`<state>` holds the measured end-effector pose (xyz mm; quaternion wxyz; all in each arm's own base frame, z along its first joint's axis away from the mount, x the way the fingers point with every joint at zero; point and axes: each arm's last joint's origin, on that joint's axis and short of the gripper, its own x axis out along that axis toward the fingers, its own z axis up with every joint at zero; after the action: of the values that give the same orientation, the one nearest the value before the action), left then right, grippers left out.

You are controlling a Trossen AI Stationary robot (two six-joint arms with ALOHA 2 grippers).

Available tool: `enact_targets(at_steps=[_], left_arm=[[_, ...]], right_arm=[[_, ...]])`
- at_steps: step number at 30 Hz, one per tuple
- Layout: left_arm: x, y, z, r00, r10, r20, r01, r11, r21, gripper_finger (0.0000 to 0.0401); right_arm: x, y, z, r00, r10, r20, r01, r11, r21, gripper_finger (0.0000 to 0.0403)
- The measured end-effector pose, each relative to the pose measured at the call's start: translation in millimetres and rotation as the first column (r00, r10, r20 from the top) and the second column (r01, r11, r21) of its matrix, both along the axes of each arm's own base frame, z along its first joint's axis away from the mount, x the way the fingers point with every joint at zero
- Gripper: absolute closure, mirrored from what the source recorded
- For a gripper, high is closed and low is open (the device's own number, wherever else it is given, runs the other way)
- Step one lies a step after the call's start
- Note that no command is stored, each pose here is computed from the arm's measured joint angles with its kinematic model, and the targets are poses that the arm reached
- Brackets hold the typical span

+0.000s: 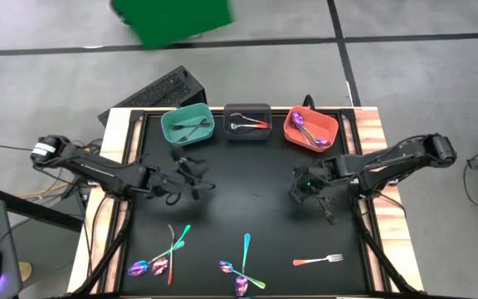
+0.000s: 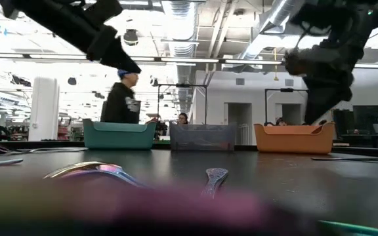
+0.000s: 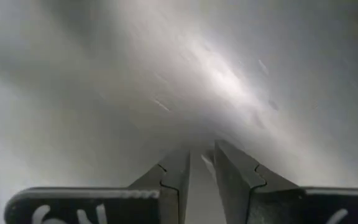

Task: Sort silverware by color (type)
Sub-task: Put the orange fork into the black bin

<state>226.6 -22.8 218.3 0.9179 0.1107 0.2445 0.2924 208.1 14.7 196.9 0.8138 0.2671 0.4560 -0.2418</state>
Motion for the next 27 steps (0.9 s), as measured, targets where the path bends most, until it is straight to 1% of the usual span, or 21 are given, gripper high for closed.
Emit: enact_targets(at_steps=[2,3,4,6,8,9,11,13,15,16,17,20,23,25,27], left_arm=[[-7,2,-2,0.995,0.094,-0.023,-0.094,0.995,0.037,0.0291],[-10,3,-4,0.992,0.124,-0.038,-0.123,0.992,0.039,0.0291],[-12,3,-7,0.989,0.137,-0.054,-0.136,0.990,0.021,0.0291],[-13,2,-15,0.988,0.128,-0.090,-0.133,0.989,-0.056,0.0291],[-14,1,-25,0.983,0.119,-0.137,-0.138,0.980,-0.143,0.0291],[-14,0,-30,0.980,0.122,-0.159,-0.149,0.974,-0.172,0.0291],[-13,0,-38,0.972,0.121,-0.200,-0.161,0.967,-0.196,0.0291],[-7,-2,-45,0.970,0.113,-0.216,-0.158,0.966,-0.204,0.0291],[2,-4,-51,0.976,0.072,-0.204,-0.116,0.970,-0.214,0.0291],[9,-5,-53,0.982,0.042,-0.183,-0.083,0.972,-0.221,0.0291],[16,-7,-54,0.988,0.006,-0.153,-0.040,0.974,-0.222,0.0291],[38,-12,-57,0.992,-0.117,-0.050,0.105,0.974,-0.201,0.0291],[53,-17,-57,0.973,-0.227,0.037,0.230,0.961,-0.154,0.0291],[58,-19,-57,0.960,-0.272,0.058,0.278,0.948,-0.152,0.0291],[58,-19,-52,0.953,-0.297,0.055,0.302,0.939,-0.167,0.0291]], right_arm=[[6,12,2,0.997,0.016,0.076,-0.014,1.000,-0.019,0.0311],[9,19,3,0.994,0.041,0.101,-0.038,0.999,-0.027,0.0311],[9,26,2,0.991,0.072,0.112,-0.068,0.997,-0.033,0.0311],[8,38,5,0.982,0.117,0.145,-0.112,0.993,-0.041,0.0311],[10,49,12,0.970,0.142,0.196,-0.134,0.989,-0.053,0.0311],[9,53,13,0.967,0.156,0.204,-0.147,0.987,-0.059,0.0311],[8,59,16,0.961,0.188,0.202,-0.183,0.982,-0.045,0.0311],[5,65,16,0.961,0.218,0.171,-0.227,0.973,0.032,0.0311],[-2,72,13,0.965,0.237,0.109,-0.251,0.957,0.143,0.0311],[-6,77,11,0.966,0.248,0.078,-0.258,0.950,0.175,0.0311],[-11,82,10,0.963,0.263,0.058,-0.269,0.946,0.182,0.0311],[-18,106,3,0.964,0.258,0.072,-0.265,0.956,0.129,0.0311],[-25,133,0,0.957,0.283,0.057,-0.288,0.951,0.111,0.0311],[-29,147,2,0.959,0.278,0.056,-0.281,0.958,0.049,0.0311],[-32,155,3,0.959,0.279,0.044,-0.278,0.960,-0.038,0.0311]])
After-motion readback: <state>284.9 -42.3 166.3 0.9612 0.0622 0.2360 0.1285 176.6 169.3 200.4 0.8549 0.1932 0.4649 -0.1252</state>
